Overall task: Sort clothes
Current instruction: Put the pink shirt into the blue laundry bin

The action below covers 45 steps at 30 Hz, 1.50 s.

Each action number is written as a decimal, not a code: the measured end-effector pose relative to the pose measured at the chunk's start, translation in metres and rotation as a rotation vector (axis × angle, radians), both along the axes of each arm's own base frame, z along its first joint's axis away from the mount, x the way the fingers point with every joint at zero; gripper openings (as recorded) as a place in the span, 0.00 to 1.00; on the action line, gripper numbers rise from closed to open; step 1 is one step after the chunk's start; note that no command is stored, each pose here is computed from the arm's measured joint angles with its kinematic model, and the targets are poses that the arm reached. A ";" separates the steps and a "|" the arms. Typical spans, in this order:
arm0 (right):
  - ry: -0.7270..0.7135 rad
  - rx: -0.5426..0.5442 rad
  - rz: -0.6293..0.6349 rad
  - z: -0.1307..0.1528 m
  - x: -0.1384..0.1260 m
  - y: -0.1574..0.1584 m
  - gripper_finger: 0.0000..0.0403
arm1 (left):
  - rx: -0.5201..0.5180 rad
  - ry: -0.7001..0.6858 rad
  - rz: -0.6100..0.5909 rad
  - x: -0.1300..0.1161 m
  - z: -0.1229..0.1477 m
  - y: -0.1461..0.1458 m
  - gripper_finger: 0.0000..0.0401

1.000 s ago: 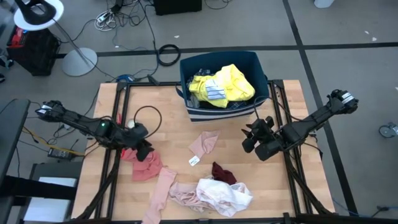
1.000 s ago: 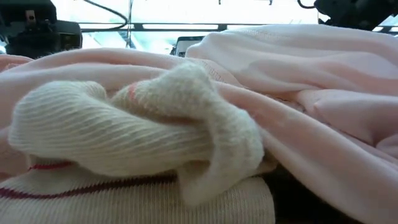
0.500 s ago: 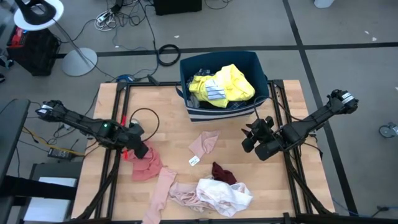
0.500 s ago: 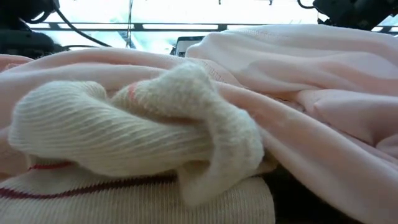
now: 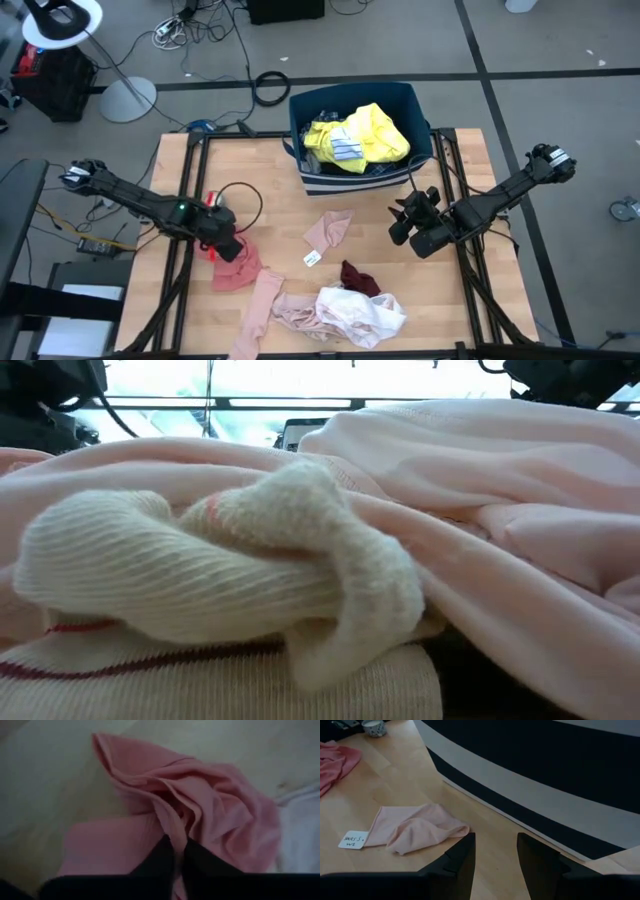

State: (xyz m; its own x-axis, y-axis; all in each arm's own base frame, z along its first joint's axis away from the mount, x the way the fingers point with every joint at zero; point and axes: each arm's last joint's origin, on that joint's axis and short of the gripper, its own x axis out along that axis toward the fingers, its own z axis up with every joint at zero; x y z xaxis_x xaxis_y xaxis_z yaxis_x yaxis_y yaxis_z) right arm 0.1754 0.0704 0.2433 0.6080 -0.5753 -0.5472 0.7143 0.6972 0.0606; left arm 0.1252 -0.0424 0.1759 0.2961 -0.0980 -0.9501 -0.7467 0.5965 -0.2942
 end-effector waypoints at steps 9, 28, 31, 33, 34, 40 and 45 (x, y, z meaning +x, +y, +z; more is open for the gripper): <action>0.002 -0.002 0.002 0.000 0.000 0.000 0.36 | -0.030 -0.278 -0.167 0.021 0.071 -0.008 0.01; -0.002 -0.073 -0.004 0.002 0.002 -0.003 0.36 | 0.771 -1.150 -0.268 0.092 0.291 0.046 0.00; -0.001 -0.082 -0.021 0.002 0.004 -0.006 0.36 | 0.812 -1.145 -0.269 0.121 0.307 0.067 0.00; -0.004 -0.089 -0.035 0.002 0.004 -0.008 0.36 | 0.821 -1.141 -0.260 0.139 0.314 0.083 0.00; -0.004 -0.089 -0.040 0.002 0.005 -0.009 0.36 | 0.822 -1.144 -0.258 0.148 0.318 0.092 0.00; 0.006 -0.099 -0.039 0.002 0.005 -0.010 0.36 | 0.826 -1.112 -0.232 0.197 0.316 0.148 0.00; 0.014 -0.107 -0.032 0.002 0.005 -0.010 0.36 | 0.811 -1.007 -0.198 0.230 0.285 0.183 0.01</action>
State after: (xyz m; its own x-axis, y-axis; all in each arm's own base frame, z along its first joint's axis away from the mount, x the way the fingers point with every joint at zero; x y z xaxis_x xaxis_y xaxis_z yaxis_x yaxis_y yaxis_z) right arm 0.1804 0.0600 0.2456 0.5810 -0.6498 -0.4901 0.7364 0.6761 -0.0236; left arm 0.3556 0.1405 0.4609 0.9539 0.2704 -0.1306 -0.2907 0.9405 -0.1759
